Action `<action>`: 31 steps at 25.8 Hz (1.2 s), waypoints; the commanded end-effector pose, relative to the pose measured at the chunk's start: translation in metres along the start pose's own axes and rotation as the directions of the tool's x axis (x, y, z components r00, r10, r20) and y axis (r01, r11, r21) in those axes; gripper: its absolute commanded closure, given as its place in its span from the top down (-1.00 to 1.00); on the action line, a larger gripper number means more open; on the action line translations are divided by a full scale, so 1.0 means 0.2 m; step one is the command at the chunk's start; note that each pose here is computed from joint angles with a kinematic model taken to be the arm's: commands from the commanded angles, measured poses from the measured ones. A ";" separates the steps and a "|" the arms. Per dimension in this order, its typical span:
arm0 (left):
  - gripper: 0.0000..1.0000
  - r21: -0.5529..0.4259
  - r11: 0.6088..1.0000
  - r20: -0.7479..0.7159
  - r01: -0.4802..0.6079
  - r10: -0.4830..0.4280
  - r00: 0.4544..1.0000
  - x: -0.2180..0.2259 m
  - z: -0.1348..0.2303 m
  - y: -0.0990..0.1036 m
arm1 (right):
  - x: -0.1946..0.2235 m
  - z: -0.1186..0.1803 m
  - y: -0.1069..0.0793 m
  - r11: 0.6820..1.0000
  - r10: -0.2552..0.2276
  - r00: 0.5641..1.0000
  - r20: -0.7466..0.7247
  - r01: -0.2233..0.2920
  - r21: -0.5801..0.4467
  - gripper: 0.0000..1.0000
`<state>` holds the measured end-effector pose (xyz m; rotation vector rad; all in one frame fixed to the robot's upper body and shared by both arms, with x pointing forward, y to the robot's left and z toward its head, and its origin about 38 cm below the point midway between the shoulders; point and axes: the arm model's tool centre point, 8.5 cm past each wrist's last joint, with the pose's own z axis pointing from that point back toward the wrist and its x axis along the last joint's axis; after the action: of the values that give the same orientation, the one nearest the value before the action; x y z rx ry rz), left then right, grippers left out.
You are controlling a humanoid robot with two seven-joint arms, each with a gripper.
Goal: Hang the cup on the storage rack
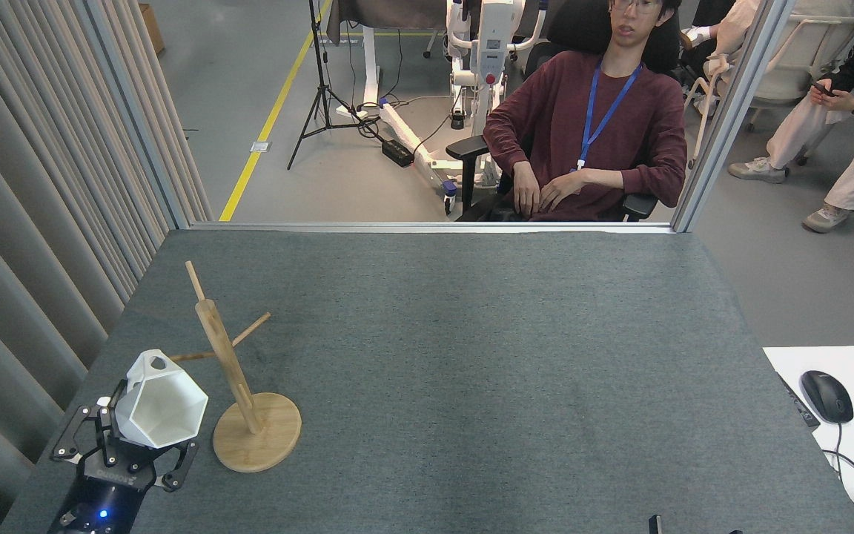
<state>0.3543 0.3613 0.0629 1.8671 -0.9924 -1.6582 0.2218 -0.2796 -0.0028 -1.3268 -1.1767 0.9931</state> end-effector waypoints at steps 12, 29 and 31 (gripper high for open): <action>-0.28 0.002 1.000 0.037 0.031 -0.031 0.999 0.03 -0.04 -0.02 | 0.00 -0.04 -0.01 1.000 -0.001 1.000 0.001 0.001 -0.017 0.97; 0.99 -0.025 0.999 0.062 0.040 -0.038 0.997 0.15 -0.07 -0.05 | -0.01 -0.05 -0.02 1.000 0.001 1.000 0.005 -0.001 -0.021 0.97; 1.00 -0.038 0.999 0.058 0.015 -0.013 0.998 0.17 0.01 -0.06 | -0.01 -0.05 -0.02 1.000 0.003 1.000 0.004 -0.003 -0.023 0.97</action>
<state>0.3711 0.3417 0.0381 1.8384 -0.9628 -1.7502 0.2302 -0.2826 0.0023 -1.3424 -1.1927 0.9875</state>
